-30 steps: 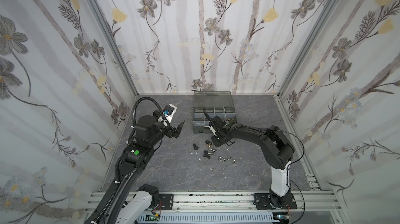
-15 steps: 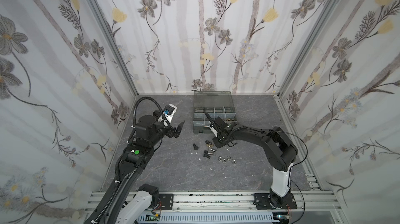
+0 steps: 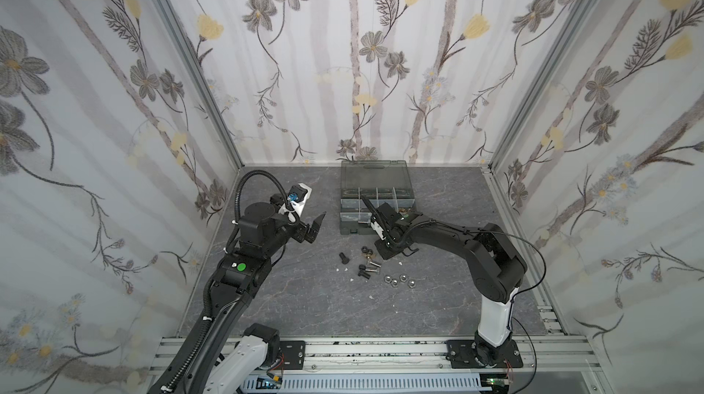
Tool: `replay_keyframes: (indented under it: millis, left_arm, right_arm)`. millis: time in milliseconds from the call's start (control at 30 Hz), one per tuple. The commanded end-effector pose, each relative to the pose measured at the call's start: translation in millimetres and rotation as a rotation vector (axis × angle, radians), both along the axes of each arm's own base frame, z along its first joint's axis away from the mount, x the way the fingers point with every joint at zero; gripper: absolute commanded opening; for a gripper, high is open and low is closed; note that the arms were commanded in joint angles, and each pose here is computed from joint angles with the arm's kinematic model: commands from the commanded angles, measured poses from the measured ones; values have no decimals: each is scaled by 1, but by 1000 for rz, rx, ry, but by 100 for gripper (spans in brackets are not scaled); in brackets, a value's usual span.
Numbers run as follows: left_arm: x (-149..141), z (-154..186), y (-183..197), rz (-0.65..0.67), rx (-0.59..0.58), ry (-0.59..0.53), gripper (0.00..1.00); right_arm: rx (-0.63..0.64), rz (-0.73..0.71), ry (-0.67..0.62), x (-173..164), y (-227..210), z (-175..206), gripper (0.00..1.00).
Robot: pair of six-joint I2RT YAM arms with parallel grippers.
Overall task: Sort the screws and nuts into containers
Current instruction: Pick up the nut from the center of the table, then place the nut into the container.
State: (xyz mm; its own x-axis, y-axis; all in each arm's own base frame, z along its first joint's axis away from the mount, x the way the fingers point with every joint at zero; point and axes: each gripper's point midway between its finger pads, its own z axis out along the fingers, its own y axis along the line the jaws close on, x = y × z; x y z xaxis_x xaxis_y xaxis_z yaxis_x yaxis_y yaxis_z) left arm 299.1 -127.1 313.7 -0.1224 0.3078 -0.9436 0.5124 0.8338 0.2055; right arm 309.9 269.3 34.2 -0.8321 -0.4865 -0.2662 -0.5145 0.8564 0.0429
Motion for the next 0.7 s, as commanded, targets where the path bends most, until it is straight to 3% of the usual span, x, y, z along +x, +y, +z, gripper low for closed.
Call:
replay_keyframes:
  millis: [0,367,667]
  left_arm:
    - [2,8,-1,-5,-6,-36,100]
    - [2,8,-1,-3,-6,-37,100]
    - [1,9,0,0,-5,-40,100]
  right_arm:
    - [4,-4,2,0,-1,7,15]
    - [18,-8,-28,14,1,23,16]
    - [47,-18,-136,74,-1,63,16]
